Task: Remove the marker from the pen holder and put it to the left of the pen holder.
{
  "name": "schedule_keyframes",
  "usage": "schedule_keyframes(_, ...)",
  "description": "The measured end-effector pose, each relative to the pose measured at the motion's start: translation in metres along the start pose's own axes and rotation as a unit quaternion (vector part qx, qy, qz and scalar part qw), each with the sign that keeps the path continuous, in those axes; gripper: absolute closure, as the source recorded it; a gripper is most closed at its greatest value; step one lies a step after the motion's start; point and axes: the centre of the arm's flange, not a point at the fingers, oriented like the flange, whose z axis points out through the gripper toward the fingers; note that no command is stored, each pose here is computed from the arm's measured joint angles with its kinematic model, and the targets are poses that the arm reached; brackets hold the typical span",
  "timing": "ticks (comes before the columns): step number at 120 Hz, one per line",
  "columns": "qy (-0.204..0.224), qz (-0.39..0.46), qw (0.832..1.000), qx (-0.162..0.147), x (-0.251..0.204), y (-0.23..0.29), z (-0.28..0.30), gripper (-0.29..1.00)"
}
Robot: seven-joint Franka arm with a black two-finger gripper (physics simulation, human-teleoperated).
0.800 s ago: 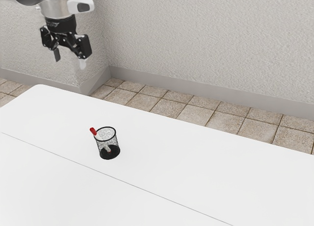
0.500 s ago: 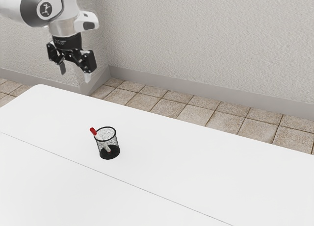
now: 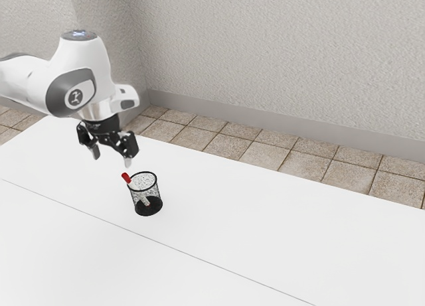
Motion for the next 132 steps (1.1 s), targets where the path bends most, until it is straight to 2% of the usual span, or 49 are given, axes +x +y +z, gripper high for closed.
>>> schedule_keyframes(14,0.004,-0.01,1.0,-0.022,0.0,-0.011,0.009,0.0)
schedule_keyframes(28,-0.01,-0.001,0.999,-0.032,-0.01,-0.009,0.036,0.0)
schedule_keyframes(64,-0.004,0.027,0.999,-0.032,0.007,-0.002,0.081,0.0)
schedule_keyframes(132,0.026,0.047,0.998,-0.022,0.041,-0.031,0.104,0.0)
